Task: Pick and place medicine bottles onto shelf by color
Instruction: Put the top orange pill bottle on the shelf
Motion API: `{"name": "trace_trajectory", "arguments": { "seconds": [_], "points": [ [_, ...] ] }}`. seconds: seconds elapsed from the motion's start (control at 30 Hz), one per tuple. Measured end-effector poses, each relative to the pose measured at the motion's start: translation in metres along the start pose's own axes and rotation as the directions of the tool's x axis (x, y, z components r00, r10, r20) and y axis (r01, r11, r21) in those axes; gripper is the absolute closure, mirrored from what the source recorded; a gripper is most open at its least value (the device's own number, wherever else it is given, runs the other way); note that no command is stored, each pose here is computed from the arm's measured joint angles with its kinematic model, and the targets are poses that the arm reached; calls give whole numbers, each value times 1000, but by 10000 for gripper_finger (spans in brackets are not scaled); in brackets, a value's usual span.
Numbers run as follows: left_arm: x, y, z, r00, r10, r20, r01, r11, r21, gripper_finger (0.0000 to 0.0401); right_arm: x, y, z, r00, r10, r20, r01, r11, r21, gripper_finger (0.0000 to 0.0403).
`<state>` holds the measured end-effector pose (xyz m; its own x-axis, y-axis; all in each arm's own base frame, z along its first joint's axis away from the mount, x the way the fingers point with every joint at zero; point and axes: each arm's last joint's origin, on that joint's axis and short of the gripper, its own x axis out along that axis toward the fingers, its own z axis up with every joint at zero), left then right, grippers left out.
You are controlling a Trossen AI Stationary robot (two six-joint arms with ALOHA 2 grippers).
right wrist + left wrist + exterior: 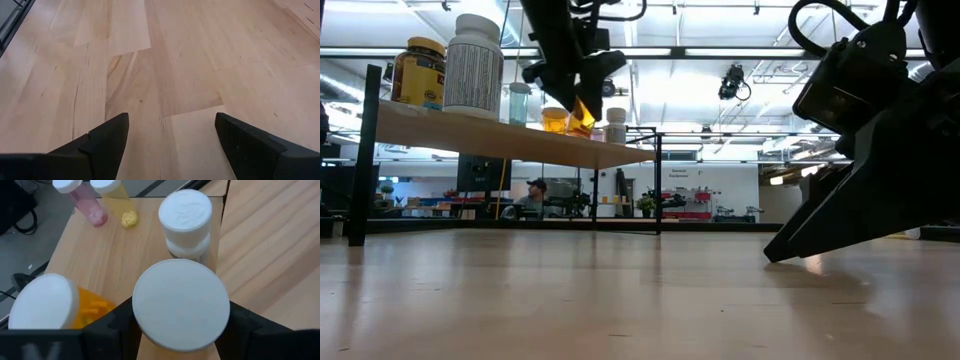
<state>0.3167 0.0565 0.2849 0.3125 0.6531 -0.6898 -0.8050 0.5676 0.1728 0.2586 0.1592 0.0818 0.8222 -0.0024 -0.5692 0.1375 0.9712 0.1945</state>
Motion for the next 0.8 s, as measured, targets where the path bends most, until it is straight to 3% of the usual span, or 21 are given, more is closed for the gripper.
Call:
{"name": "trace_trajectory", "arguments": {
  "seconds": [0.8],
  "points": [
    [2, 5, -6, 997, 45, -60, -46, 999, -22, 173, 0, 0, 0, 1000, -1, -1, 1, 1000, 0, 95]
  ]
}}
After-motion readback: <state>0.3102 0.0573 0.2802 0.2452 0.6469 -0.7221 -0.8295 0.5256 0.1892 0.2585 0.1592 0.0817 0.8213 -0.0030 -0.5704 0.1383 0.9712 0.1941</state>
